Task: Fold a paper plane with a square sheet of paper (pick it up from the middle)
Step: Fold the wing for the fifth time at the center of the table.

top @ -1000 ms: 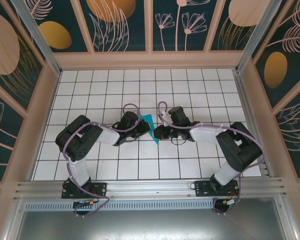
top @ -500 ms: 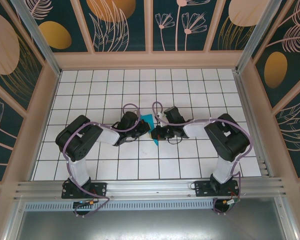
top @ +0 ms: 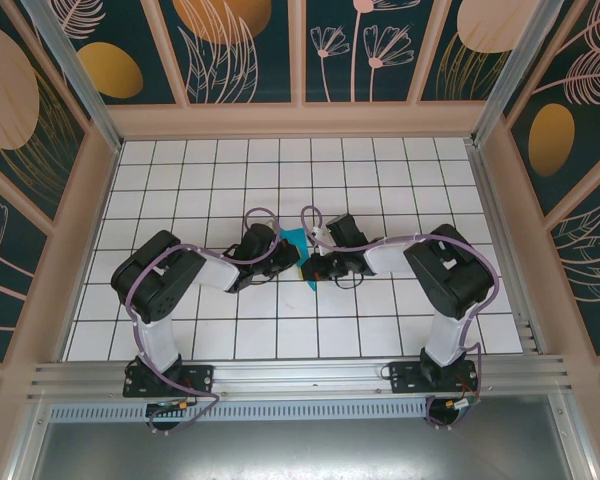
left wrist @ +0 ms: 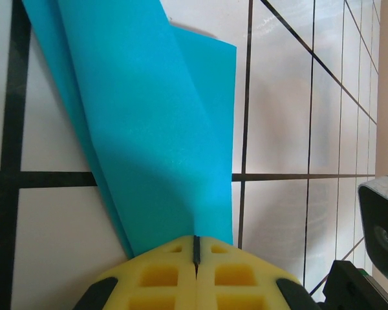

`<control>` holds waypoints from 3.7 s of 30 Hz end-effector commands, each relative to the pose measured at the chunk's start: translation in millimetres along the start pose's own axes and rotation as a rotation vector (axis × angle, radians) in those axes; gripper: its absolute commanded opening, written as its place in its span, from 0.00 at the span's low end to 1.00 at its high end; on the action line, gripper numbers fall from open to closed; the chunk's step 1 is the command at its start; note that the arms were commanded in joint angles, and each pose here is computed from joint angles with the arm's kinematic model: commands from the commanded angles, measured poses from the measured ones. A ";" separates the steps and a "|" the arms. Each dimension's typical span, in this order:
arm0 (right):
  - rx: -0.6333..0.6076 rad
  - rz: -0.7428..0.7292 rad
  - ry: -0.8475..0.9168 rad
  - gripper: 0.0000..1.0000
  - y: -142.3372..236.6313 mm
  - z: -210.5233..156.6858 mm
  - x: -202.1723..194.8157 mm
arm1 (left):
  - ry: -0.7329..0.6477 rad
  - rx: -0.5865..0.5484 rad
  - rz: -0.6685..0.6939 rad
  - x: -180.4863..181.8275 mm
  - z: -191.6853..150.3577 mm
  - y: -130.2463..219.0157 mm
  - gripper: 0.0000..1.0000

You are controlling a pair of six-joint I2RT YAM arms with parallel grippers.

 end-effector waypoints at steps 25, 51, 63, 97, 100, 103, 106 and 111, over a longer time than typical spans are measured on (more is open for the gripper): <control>0.132 -0.151 -0.049 0.03 16.9 -72.9 -35.6 | -0.076 0.131 0.317 57.1 -17.1 -0.7 0.00; 0.086 -0.106 0.004 0.03 2.0 -39.5 -27.2 | -0.179 -0.133 0.202 23.7 112.8 64.4 0.04; -0.010 -0.045 0.100 0.02 -8.3 12.0 -3.9 | -0.193 -0.042 -0.034 -24.3 48.8 35.7 0.00; 0.004 -0.055 0.104 0.02 -12.1 12.9 -4.3 | -0.072 0.129 0.329 72.9 1.3 -4.7 0.00; 0.041 -0.080 0.125 0.01 -12.1 -0.1 -10.7 | -0.040 0.129 0.377 83.4 -2.7 -2.4 0.00; 0.067 -0.093 0.138 0.00 -8.3 -13.1 -16.3 | -0.019 0.132 0.430 94.5 -7.8 0.2 0.00; 0.070 -0.099 0.150 0.00 -1.6 -23.0 -18.6 | -0.006 0.133 0.469 102.7 -11.3 2.5 0.00; 0.097 -0.103 0.135 0.00 4.2 -39.3 -23.3 | 0.003 0.144 0.503 111.8 -16.6 3.7 0.00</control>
Point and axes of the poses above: each hand's point on the last joint's axis, 136 mm out from that joint toward the fingers, its own y axis back along the fingers, its own x axis along the line the jaws close on, z = x × y, the point moved 3 cm from there along y, back along the fingers, and after that the axes turned 11 degrees about -y, right-handed, at the moved point
